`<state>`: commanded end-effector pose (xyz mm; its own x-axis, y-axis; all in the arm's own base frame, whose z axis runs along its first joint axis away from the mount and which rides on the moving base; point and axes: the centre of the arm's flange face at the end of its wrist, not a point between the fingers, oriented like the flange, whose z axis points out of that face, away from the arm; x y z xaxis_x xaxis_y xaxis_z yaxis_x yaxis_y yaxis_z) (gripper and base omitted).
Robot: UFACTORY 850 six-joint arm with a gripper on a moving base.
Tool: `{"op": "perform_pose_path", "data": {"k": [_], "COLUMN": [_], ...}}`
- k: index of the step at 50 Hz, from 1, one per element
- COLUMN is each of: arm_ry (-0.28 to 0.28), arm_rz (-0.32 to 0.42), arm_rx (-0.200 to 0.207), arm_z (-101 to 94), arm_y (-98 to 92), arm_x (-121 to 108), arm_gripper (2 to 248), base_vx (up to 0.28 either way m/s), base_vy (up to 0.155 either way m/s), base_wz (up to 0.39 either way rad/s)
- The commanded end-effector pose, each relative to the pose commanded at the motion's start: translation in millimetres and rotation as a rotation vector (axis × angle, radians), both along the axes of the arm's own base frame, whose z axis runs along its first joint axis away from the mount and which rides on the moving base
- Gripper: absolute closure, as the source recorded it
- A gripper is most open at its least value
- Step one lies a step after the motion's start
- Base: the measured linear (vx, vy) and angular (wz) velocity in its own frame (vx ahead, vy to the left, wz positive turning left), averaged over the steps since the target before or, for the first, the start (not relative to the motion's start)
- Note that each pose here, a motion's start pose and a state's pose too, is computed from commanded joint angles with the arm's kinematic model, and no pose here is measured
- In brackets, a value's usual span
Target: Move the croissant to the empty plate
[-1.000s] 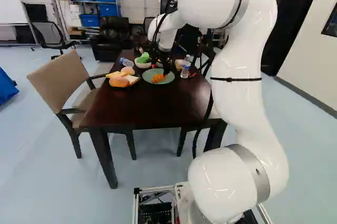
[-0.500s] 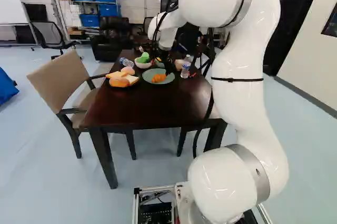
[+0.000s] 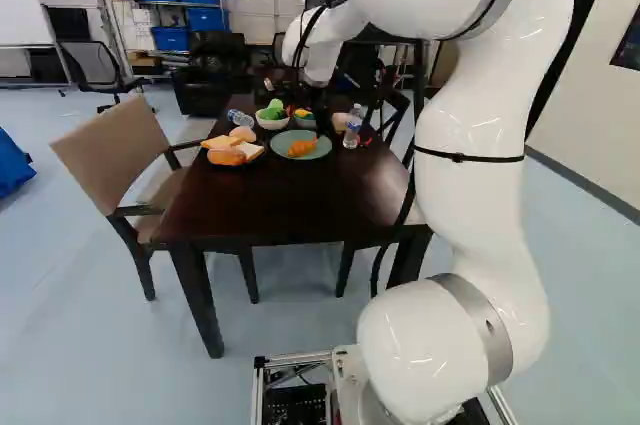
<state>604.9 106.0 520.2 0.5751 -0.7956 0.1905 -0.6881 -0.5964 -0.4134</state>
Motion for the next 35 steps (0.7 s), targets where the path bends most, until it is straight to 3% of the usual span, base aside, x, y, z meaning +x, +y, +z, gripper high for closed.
{"op": "perform_pose_path", "data": {"k": [6,35], "arm_ry": [-0.006,0.019], "arm_rz": [0.001,-0.019], "arm_rx": [0.001,-0.003], "arm_z": [8.5,9.9], "arm_y": [-1.9,-21.9], "arm_x": [-13.7,-68.6], "arm_gripper": [3,3], "base_vx": [0.000,0.000], "base_vy": [0.000,0.000], "base_wz": [0.000,0.000]}}
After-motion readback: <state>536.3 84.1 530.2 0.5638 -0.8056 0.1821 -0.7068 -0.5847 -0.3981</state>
